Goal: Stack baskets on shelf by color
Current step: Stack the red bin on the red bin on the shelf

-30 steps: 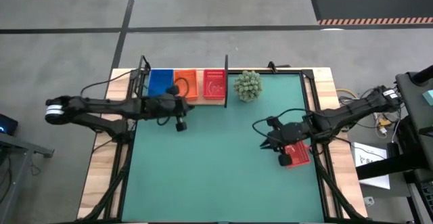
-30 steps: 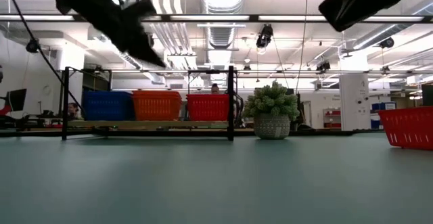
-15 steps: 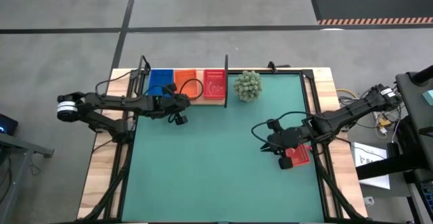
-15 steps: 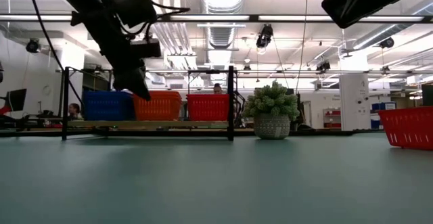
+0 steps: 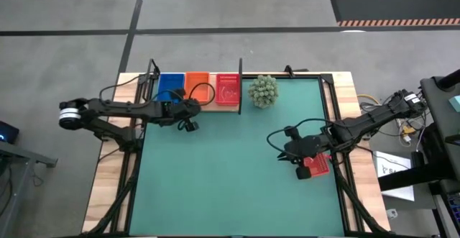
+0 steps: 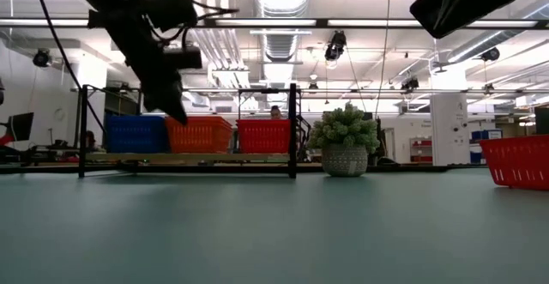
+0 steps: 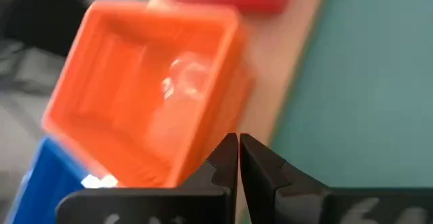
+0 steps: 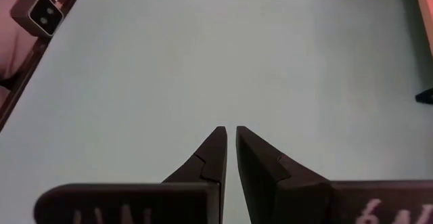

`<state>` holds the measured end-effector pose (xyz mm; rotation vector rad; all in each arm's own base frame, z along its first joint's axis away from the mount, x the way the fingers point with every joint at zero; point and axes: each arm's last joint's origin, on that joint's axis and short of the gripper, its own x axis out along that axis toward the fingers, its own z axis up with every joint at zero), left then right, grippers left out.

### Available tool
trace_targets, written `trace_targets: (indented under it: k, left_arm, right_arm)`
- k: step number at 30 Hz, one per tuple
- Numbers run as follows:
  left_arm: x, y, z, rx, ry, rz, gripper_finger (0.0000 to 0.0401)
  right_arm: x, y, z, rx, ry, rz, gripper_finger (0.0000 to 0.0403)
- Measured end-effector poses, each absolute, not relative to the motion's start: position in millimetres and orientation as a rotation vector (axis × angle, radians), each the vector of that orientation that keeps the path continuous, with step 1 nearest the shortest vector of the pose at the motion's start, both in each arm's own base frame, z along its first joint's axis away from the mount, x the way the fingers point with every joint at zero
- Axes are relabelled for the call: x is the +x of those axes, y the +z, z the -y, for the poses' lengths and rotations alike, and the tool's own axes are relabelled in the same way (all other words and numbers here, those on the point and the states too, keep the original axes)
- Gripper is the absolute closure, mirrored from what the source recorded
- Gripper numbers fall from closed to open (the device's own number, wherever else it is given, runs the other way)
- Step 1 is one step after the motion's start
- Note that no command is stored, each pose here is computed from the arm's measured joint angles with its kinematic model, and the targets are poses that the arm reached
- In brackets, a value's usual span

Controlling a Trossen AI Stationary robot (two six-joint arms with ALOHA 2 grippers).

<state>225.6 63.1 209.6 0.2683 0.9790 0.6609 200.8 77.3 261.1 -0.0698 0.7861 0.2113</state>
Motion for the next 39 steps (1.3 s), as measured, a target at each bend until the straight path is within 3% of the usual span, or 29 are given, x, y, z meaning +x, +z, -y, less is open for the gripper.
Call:
trace_targets:
  k: [6, 16, 23, 31, 34, 39]
  left_arm:
    - [243.1, 234.6, -40.4, 0.198, 0.429, -0.744, 0.0401]
    - [257.9, 261.8, 13.4, 0.309, 0.213, -0.323, 0.0401]
    - [258.3, 263.1, 19.7, 0.31, 0.192, -0.299, 0.0401]
    - [258.2, 263.1, 19.5, 0.31, 0.196, -0.299, 0.0401]
    - [258.2, 263.1, 19.6, 0.305, 0.196, -0.298, 0.0401]
    - [258.1, 263.3, 19.6, 0.304, 0.196, -0.297, 0.0401]
  right_arm:
    - [200.8, 261.1, -77.3, -0.022, 0.191, -0.792, 0.0376]
    - [198.8, 256.9, -79.5, 0.135, 0.181, -0.865, 0.0376]
    - [197.3, 245.0, -89.8, 0.198, 0.181, -1.057, 0.0376]
    - [166.6, 258.8, -120.0, 0.016, 0.195, -1.551, 0.0376]
    - [156.0, 261.9, -139.7, -0.079, 0.261, -1.557, 0.0375]
    - [141.6, 255.8, -162.2, -0.161, 0.208, -1.51, 0.0353]
